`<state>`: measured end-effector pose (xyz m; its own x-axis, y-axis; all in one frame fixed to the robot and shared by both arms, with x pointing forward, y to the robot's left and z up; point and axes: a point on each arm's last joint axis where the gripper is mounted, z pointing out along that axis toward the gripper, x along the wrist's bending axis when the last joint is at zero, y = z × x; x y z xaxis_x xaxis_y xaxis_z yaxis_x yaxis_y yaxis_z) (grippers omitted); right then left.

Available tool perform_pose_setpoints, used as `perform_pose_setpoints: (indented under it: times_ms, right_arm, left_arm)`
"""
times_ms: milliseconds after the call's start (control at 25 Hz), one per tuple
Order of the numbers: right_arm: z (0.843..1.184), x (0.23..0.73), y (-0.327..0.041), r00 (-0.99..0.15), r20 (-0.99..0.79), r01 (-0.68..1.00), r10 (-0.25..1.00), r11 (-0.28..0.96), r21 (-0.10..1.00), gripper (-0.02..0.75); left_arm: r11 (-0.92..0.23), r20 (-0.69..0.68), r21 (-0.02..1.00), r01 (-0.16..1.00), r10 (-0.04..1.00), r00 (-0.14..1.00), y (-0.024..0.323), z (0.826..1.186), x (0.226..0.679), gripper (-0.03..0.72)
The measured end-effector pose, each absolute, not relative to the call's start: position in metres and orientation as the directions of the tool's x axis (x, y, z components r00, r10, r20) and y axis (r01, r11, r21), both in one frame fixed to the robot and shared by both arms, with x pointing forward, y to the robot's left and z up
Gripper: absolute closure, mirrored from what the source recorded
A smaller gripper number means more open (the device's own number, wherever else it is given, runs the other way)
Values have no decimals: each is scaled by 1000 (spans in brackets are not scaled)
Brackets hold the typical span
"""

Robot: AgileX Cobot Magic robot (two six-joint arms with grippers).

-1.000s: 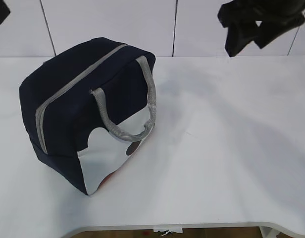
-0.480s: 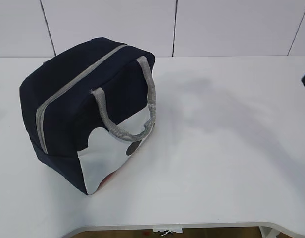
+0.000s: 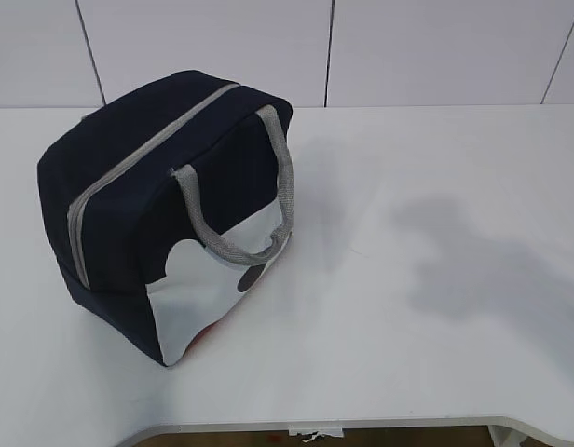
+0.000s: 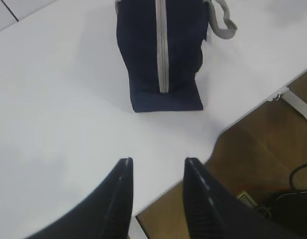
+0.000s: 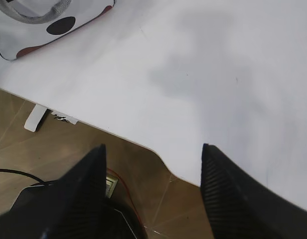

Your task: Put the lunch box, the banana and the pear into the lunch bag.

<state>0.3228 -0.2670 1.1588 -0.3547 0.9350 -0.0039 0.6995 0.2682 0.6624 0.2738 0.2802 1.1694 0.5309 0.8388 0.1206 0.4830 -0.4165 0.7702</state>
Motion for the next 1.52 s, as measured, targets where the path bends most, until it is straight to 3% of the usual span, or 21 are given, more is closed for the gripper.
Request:
perform_pose_setpoints:
  times_ms: [440,880,1520]
  right_arm:
    - [1124,252,-294,-360,-12,587,933,237,775,271]
    - [1061,235,-297,-378,19,515,926,193,835,271]
    - [1045,227,-299,-382,24,484,924,178,857,271]
  left_arm:
    - [-381,91,815,437,828,553,293,1104,225,444]
    - [-325,54,862,388,821,568,291,1061,218,445]
    - [-261,29,872,414,872,489,295,1055,226,445]
